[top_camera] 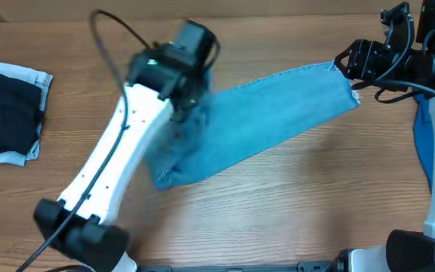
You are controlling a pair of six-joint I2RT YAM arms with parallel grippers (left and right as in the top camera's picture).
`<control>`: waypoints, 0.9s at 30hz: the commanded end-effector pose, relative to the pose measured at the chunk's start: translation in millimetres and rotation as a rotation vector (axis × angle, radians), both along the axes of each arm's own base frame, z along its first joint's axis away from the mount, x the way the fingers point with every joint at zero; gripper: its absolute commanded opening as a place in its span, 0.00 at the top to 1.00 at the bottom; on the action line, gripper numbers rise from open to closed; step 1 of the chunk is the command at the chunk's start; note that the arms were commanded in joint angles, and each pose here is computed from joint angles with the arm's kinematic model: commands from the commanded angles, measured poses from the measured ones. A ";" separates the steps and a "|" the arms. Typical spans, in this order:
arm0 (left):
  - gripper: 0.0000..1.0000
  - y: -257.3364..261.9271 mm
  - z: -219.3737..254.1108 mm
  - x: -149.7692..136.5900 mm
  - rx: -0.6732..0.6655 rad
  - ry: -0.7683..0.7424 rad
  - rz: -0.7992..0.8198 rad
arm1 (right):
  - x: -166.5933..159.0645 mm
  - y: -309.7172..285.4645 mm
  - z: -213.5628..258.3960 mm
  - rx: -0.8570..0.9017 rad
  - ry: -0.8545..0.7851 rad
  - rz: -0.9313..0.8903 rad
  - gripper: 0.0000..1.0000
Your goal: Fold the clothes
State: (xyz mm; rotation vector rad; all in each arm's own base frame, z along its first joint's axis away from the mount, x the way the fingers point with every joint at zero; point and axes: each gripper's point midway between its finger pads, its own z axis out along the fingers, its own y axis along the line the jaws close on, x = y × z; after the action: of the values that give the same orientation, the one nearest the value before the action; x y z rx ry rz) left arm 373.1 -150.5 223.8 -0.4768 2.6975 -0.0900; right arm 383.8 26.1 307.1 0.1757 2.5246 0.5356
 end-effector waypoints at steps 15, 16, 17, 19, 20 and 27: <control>0.81 -175.7 -207.3 -8.8 -0.245 0.301 -0.151 | -6.5 1.1 20.1 0.000 -0.051 0.008 0.32; 0.78 -175.7 -209.4 -8.9 -0.243 0.303 -0.150 | -6.5 1.1 20.1 0.000 -0.051 0.008 0.32; 0.74 -176.2 -209.1 -8.6 -0.243 0.300 -0.159 | -6.5 1.1 20.2 0.000 -0.051 0.008 0.32; 0.73 -178.1 -208.2 -10.2 -0.250 0.306 -0.178 | -6.5 1.1 20.2 0.000 -0.051 0.008 0.32; 0.73 -178.6 -208.2 -11.4 -0.253 0.311 -0.183 | -6.5 1.1 20.2 0.000 -0.051 0.008 0.32; 0.72 -170.2 -204.8 -10.4 -0.239 0.325 -0.196 | -6.9 1.1 19.8 0.000 -0.048 0.008 0.32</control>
State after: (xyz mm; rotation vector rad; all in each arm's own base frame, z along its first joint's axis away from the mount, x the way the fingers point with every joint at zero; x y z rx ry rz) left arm 366.8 -322.9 17.8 -0.3558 3.0290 -0.4098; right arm 381.0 26.8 305.5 0.1786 2.5374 0.5413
